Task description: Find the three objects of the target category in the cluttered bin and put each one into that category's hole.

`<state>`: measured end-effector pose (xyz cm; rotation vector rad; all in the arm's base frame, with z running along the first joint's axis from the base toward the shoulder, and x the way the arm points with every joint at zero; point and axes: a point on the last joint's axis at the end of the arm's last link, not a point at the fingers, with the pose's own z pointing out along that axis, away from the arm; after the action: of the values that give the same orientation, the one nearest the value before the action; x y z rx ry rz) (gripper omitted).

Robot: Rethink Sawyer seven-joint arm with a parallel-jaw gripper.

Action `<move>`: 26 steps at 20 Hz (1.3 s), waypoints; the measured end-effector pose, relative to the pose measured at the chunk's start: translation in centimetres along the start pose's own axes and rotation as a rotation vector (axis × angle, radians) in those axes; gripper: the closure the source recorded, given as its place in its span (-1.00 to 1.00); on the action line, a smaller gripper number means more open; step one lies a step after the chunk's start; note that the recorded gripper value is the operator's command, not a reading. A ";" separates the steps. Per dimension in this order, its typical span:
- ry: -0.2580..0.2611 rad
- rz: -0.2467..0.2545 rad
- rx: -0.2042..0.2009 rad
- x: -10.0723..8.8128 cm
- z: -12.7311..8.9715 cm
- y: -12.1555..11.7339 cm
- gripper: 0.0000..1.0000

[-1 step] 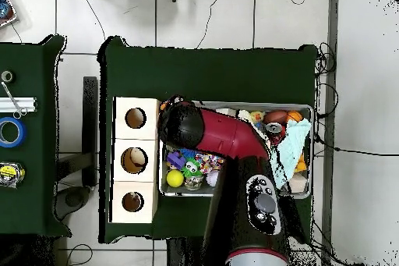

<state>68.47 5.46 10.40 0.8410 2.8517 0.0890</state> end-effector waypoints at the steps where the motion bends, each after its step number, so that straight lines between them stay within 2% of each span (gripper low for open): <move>1: 0.000 -0.001 -0.002 0.1 0.1 0.1 -1.00; 11: -0.018 -0.033 -0.029 4.1 2.1 1.4 -1.00; 13: -0.004 -0.038 -0.042 5.7 2.7 1.7 -1.00; 17: 0.012 -0.048 -0.068 7.1 3.3 2.0 -1.00; 22: 0.014 -0.067 -0.099 7.7 3.9 1.3 -1.00; 26: 0.012 -0.113 -0.119 7.9 4.2 0.9 -1.00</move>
<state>63.11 10.54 5.27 0.6574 2.8645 0.2478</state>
